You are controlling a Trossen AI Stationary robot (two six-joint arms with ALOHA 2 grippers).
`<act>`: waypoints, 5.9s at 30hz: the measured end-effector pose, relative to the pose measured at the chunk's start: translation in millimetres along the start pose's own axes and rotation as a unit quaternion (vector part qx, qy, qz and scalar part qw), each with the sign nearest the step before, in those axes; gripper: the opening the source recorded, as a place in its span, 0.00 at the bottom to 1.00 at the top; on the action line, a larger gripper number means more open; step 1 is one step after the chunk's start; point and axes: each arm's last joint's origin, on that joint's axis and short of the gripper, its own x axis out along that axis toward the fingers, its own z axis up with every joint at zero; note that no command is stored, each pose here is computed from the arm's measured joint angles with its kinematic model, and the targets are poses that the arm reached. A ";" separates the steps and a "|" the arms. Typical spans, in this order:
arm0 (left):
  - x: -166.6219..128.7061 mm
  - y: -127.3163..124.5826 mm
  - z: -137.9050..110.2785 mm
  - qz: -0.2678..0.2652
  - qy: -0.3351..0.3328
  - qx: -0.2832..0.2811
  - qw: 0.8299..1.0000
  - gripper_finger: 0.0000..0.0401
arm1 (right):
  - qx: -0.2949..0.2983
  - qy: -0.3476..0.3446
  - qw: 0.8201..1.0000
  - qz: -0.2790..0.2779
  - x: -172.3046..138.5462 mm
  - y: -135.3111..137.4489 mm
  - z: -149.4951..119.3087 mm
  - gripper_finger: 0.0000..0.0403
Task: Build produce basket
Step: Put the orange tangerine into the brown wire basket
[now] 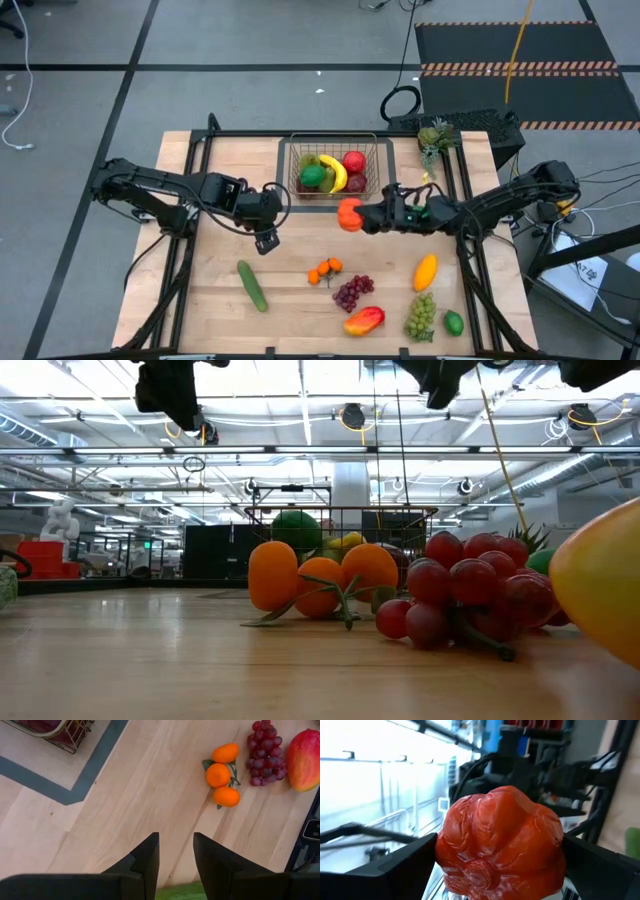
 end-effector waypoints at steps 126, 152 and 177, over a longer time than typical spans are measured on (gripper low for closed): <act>-3.4 -13.3 26.0 -0.001 -0.174 0.068 0.982 0.30 | -0.112 -0.193 0.974 0.051 -51.1 71.5 51.6 0.97; -4.1 -11.6 27.4 0.035 -0.195 0.083 0.977 0.30 | -0.243 -0.275 0.919 -0.147 -19.6 119.8 87.2 0.97; -4.3 -11.5 27.3 0.030 -0.197 0.052 0.979 0.30 | -0.193 0.025 0.859 -0.474 36.0 23.3 165.4 0.97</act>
